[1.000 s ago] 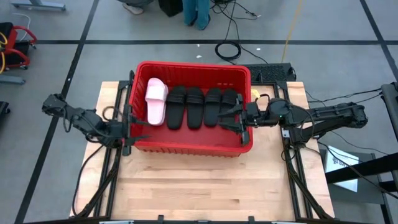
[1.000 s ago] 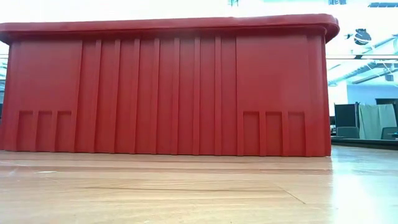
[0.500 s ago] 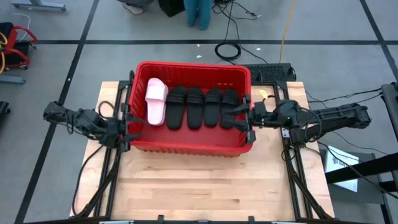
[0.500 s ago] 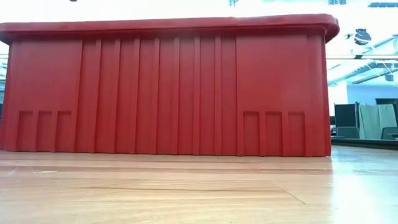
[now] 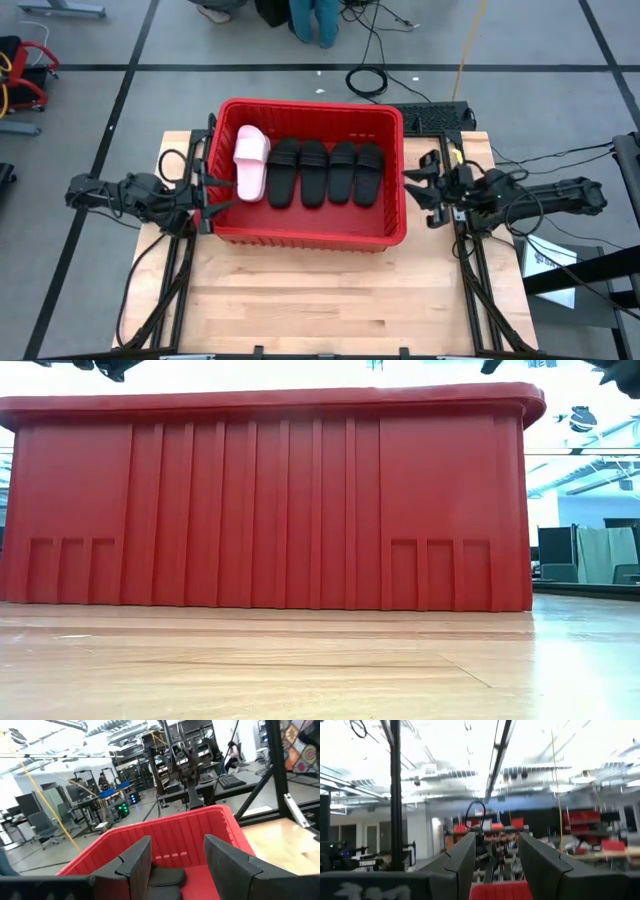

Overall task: Pick and place slides into bin
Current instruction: Return to Home Position

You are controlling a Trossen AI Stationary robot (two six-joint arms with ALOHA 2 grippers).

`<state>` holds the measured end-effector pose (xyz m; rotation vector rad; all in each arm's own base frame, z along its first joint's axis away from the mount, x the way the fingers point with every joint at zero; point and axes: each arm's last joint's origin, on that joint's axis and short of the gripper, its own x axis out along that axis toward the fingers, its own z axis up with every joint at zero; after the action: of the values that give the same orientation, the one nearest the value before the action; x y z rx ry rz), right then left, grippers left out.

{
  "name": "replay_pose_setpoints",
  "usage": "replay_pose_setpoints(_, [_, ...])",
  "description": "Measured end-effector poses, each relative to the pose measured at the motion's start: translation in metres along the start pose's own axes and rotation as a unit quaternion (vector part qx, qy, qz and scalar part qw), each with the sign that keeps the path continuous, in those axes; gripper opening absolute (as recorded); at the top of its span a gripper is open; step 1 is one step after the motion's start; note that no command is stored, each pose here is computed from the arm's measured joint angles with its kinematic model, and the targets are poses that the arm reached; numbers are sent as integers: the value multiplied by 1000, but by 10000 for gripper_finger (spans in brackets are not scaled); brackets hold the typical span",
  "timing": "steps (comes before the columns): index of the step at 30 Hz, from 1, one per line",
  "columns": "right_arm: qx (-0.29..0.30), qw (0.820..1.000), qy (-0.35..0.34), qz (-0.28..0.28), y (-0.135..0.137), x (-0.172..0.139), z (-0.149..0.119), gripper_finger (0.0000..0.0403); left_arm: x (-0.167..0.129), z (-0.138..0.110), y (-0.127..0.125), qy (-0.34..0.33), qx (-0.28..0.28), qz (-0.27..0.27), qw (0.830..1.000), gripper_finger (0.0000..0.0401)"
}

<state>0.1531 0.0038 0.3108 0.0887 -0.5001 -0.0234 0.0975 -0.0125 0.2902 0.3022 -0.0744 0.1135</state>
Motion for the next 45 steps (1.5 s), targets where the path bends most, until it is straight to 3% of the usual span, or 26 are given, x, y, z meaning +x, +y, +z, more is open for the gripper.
replay_pose_setpoints(6, [-14, 997, -71, 1, -3, -30, -12, 139, -2, 2, 2, -22, -5, -21, 1000, 189])
replay_pose_setpoints(10, [-3, 995, -100, -1, -5, -48, -17, 139, -5, -8, 1, -34, -18, -8, 999, 189])
replay_pose_setpoints(25, [24, 992, -123, -3, -9, -81, -37, 139, -23, -49, -2, -72, -51, 35, 995, 189])
replay_pose_setpoints(31, [29, 981, -192, 2, -9, -91, -24, 139, -21, -61, -7, -65, -52, 19, 996, 189])
replay_pose_setpoints(39, [20, 983, -180, 13, -9, -92, -26, 139, -21, -65, -13, -64, -42, -42, 996, 189])
replay_pose_setpoints(45, [-2, 991, -133, 4, -9, -89, -34, 139, -20, -69, -14, -44, -39, -45, 997, 189])
